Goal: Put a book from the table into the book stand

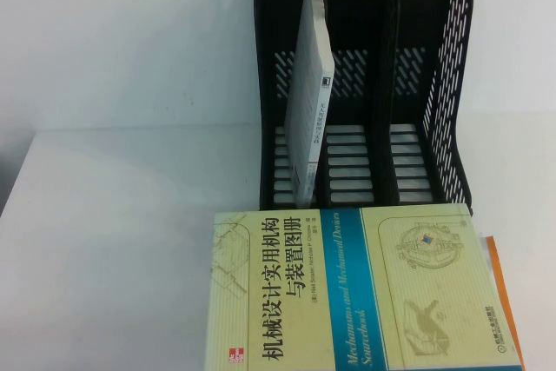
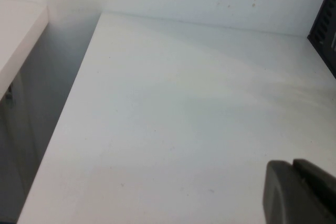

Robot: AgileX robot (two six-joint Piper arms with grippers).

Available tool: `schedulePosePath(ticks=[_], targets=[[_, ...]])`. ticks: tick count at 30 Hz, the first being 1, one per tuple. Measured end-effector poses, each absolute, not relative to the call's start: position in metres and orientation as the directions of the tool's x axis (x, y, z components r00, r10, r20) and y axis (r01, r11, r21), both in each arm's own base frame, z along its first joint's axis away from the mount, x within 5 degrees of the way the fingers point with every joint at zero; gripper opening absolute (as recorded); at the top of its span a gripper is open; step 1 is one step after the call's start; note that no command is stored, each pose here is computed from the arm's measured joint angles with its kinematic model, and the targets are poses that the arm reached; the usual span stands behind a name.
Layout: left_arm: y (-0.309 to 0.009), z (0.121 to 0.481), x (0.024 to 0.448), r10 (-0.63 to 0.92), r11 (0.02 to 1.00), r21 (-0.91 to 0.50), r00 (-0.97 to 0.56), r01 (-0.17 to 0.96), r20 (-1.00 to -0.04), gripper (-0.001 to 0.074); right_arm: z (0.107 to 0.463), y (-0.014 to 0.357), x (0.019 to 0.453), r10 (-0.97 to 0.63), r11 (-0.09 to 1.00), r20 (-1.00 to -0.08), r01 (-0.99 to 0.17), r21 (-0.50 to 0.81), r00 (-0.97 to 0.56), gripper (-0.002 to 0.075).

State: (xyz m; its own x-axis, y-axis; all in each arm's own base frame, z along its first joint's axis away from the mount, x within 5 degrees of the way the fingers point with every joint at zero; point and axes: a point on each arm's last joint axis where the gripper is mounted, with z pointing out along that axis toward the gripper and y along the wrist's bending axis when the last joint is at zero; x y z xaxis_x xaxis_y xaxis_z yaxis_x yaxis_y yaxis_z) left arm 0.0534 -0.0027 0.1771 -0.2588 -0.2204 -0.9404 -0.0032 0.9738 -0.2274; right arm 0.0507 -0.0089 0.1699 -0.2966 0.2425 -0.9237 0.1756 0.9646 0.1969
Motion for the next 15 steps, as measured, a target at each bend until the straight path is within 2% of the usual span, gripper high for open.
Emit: schedulePosePath(ticks=[5, 9, 12, 15], targets=[[-0.003, 0.179, 0.054, -0.226, 0.972, -0.234, -0.234, 0.004, -0.946, -0.0003, 0.17, -0.009, 0.051, 0.243, 0.965, -0.924, 0.176, 0.197, -0.297, -0.0003], [-0.004, 0.186, 0.055, -0.287, 0.955, -0.295, -0.167, 0.028, -0.943, -0.0003, 0.172, -0.008, 0.052, 0.24, 0.966, -0.932, 0.164, 0.201, -0.273, -0.0003], [-0.005, 0.197, 0.056, -0.367, 0.927, -0.371, -0.062, 0.063, -0.928, -0.0003, 0.177, -0.007, 0.054, 0.235, 0.969, -0.95, 0.13, 0.211, -0.205, -0.0003], [-0.004, 0.209, 0.056, -0.476, 0.877, -0.468, 0.061, 0.106, -0.878, -0.0003, 0.19, -0.004, 0.056, 0.226, 0.973, -0.971, 0.068, 0.221, -0.073, -0.0003]])
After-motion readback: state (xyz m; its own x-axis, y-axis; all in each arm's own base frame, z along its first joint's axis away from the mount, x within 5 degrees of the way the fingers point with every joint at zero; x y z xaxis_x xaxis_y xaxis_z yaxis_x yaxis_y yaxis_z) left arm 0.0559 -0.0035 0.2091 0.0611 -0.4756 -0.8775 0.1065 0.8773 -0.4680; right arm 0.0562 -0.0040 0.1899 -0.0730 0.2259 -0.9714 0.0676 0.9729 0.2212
